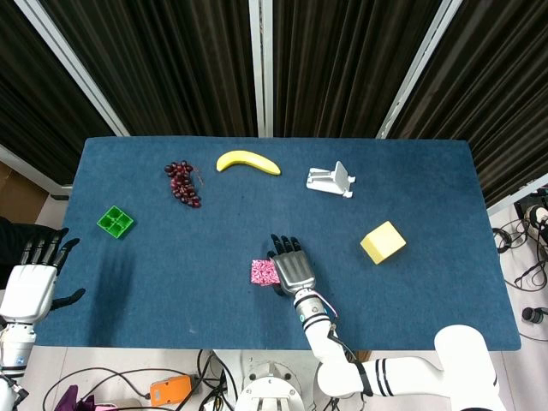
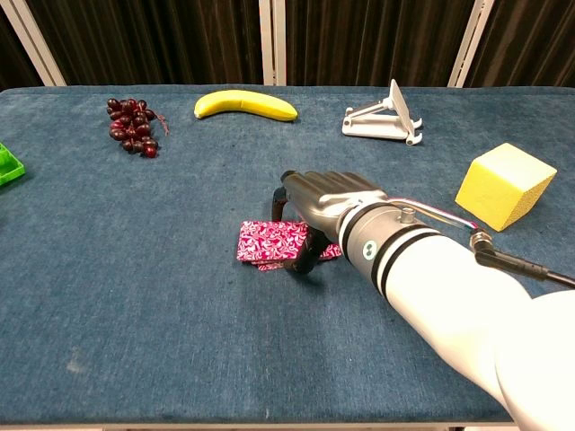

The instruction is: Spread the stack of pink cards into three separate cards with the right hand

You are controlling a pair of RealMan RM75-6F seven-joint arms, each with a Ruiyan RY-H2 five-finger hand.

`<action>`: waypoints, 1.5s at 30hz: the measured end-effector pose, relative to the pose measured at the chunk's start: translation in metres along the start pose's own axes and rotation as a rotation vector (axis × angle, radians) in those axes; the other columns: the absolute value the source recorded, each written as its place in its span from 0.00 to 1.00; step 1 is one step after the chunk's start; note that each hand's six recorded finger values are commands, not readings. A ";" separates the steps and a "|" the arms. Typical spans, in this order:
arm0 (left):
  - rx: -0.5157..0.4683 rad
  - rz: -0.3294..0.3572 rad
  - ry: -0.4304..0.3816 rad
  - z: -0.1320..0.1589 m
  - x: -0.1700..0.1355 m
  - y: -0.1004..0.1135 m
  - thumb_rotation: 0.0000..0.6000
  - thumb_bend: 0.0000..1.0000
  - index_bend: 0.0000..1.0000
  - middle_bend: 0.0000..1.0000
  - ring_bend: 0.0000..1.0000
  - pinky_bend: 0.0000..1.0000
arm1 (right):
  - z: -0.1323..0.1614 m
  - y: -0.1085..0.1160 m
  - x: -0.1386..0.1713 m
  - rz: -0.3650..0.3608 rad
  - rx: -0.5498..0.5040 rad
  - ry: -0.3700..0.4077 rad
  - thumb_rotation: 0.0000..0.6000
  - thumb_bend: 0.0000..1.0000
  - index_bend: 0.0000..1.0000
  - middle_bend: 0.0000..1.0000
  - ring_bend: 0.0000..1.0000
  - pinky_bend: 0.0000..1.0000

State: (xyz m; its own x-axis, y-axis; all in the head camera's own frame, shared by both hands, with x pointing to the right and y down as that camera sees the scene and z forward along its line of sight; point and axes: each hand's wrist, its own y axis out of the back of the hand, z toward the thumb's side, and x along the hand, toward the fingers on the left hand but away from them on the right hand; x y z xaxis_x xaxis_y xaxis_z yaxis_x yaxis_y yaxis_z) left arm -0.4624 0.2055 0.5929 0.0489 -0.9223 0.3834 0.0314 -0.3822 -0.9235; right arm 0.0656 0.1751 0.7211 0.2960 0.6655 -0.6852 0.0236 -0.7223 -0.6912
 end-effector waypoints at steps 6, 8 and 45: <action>-0.001 -0.004 0.000 0.001 0.000 -0.001 1.00 0.04 0.15 0.03 0.00 0.00 | -0.003 0.006 0.002 -0.024 -0.017 0.023 1.00 0.50 0.52 0.04 0.00 0.10; -0.002 -0.003 0.000 0.001 -0.001 -0.001 1.00 0.04 0.15 0.03 0.00 0.00 | -0.005 0.009 0.002 -0.031 -0.030 0.031 1.00 0.51 0.52 0.04 0.00 0.10; 0.009 -0.021 0.006 0.007 0.003 -0.001 1.00 0.04 0.15 0.03 0.00 0.00 | -0.103 0.043 -0.053 -0.020 -0.011 -0.112 1.00 0.52 0.22 0.04 0.00 0.00</action>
State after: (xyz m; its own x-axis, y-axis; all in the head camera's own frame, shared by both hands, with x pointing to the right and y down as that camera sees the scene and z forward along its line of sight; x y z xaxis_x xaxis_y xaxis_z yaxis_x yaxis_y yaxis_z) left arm -0.4552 0.2036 0.5954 0.0419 -0.9145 0.4024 0.0413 -0.4008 -0.9152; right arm 0.1489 0.0890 0.7514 0.1873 0.6963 -0.6929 0.0389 -0.7101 -0.7030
